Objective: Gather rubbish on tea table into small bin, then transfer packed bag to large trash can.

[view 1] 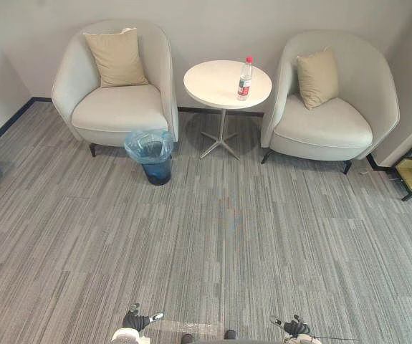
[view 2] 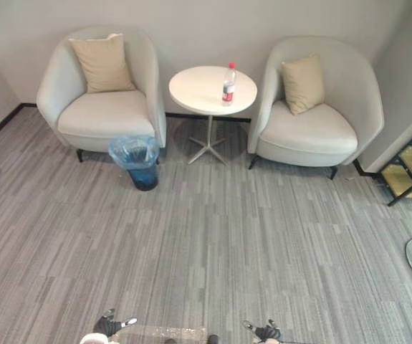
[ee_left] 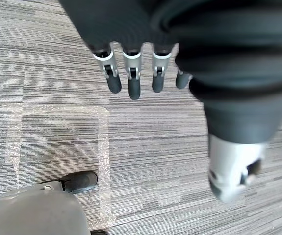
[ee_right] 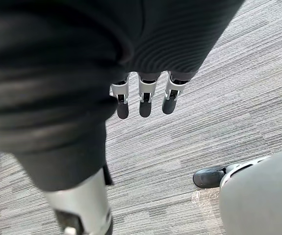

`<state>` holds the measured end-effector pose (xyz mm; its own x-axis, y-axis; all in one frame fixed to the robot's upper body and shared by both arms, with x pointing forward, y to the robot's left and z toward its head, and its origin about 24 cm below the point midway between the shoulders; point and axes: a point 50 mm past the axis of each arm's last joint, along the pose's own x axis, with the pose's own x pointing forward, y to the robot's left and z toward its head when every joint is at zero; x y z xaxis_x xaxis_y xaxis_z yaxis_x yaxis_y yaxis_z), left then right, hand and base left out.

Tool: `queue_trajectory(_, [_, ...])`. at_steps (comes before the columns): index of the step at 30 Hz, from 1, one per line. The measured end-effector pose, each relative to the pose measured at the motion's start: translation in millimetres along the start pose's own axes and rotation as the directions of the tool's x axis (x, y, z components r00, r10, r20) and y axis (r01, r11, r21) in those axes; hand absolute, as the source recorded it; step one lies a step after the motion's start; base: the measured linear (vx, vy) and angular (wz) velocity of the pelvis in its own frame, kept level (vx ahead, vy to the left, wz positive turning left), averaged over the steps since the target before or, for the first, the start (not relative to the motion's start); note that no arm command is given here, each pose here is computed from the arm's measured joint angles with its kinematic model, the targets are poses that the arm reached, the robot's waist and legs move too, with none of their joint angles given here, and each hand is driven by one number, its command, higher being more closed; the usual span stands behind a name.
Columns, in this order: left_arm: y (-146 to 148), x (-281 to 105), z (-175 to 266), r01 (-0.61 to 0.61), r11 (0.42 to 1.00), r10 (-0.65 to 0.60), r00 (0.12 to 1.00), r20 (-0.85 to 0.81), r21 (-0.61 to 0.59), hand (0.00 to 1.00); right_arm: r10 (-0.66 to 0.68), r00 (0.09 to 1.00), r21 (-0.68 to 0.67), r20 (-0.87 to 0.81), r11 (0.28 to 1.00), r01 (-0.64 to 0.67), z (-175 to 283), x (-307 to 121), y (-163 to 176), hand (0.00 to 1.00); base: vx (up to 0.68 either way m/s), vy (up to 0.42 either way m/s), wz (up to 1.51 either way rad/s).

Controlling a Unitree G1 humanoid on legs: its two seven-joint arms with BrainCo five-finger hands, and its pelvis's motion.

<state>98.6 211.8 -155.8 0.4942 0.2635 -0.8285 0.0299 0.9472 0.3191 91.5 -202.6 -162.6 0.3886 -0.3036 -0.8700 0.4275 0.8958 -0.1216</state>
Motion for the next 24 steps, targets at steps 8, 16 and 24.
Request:
queue_trajectory(8, [0.9, 1.1, 3.1, 0.003, 1.000, -0.003, 1.000, 0.009, 0.012, 0.00, 0.009, 1.000, -0.001, -0.001, 1.000, -0.009, 0.0, 0.0, 0.7, 0.00, 0.00, 0.000, 0.00])
queue_trajectory(16, [0.0, 1.7, 5.5, 0.014, 0.999, -0.014, 1.000, 0.015, 0.030, 0.00, 0.022, 1.000, -0.009, -0.006, 1.000, -0.023, 0.2, 0.1, 2.4, 0.00, 0.00, 0.000, 0.00])
queue_trajectory(24, [-0.9, 2.3, 6.7, 0.026, 0.999, -0.026, 1.000, 0.011, 0.035, 0.00, 0.022, 1.000, 0.013, -0.010, 1.000, -0.022, -0.4, 0.0, 2.3, 0.00, 0.00, 0.000, 0.00])
